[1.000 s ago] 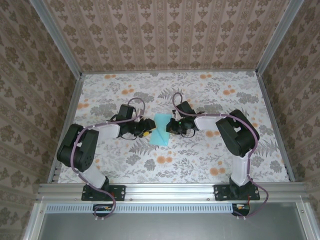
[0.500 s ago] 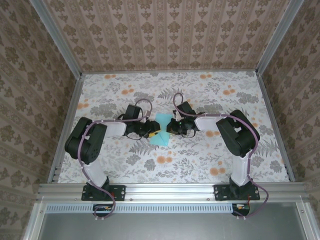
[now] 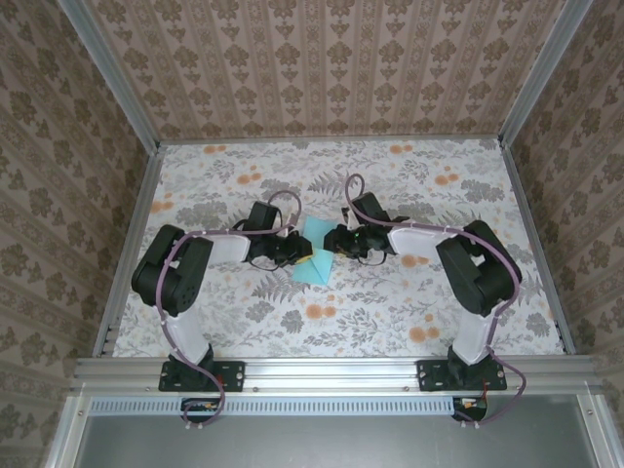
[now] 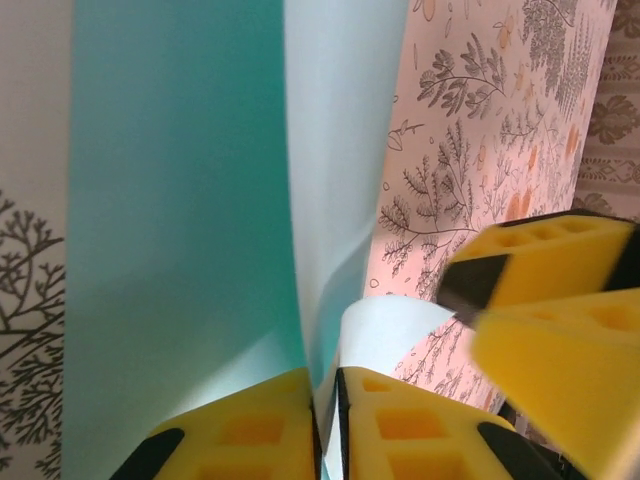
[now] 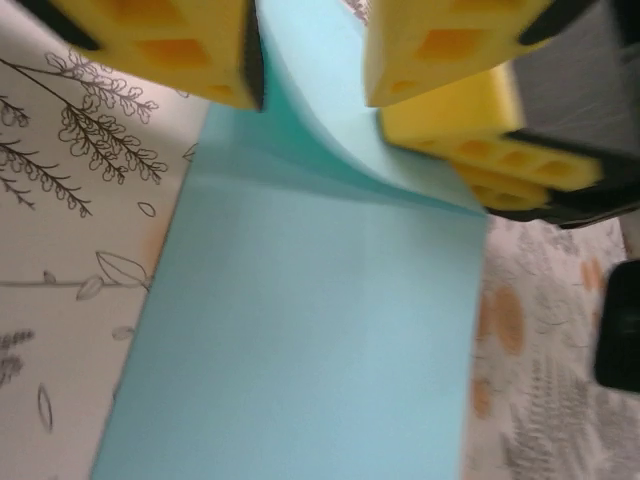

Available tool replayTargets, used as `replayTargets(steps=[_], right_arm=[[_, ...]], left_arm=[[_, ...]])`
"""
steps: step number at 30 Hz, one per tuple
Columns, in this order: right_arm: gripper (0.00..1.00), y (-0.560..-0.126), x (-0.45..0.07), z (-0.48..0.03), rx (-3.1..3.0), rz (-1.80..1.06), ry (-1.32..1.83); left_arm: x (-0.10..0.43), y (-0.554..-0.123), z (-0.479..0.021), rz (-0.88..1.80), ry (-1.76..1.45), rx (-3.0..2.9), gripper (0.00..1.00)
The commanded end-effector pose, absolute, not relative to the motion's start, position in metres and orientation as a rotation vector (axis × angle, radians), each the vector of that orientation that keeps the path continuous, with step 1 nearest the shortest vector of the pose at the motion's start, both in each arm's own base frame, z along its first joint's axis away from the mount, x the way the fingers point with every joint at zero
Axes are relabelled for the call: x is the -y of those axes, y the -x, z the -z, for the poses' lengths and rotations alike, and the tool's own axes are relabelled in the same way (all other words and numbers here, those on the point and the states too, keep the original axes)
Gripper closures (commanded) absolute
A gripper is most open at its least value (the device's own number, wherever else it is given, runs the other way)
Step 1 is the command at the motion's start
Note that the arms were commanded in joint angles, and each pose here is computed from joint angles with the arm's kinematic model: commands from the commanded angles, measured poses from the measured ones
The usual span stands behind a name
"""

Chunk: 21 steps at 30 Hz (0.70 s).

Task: Fold a paper plane with a square sheet of paper (pick it up from the middle)
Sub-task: Turn over the paper at the center of the table.

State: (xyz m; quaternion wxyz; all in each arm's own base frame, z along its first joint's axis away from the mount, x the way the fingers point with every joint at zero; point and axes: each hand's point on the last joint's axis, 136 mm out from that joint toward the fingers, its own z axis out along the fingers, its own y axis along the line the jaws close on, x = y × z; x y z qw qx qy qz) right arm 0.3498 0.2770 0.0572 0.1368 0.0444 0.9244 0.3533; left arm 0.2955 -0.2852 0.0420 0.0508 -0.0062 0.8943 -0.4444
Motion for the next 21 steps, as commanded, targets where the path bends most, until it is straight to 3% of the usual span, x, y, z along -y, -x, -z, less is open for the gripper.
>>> replayTargets(steps=[1, 4, 8, 19, 21], right_arm=[[0.52, -0.349, -0.259, -0.076, -2.639, -0.957, -0.163], [0.37, -0.347, -0.239, -0.092, -2.594, -0.868, -0.172], [0.24, -0.344, -0.207, -0.118, -2.498, -0.728, -0.179], [0.00, -0.323, -0.140, -0.167, -2.311, -0.495, -0.233], [0.00, -0.319, -0.134, -0.169, -2.294, -0.479, -0.247]], left_arm=[[0.287, -0.301, -0.047, 1.322, -0.049, -2.698, 0.91], [0.282, -0.300, -0.057, 1.272, -0.080, -2.694, 0.95], [0.265, -0.295, -0.080, 1.101, -0.149, -2.713, 0.96], [0.194, -0.290, -0.143, 0.247, -0.331, -2.768, 0.95], [0.185, -0.296, -0.151, 0.096, -0.350, -2.745, 0.95]])
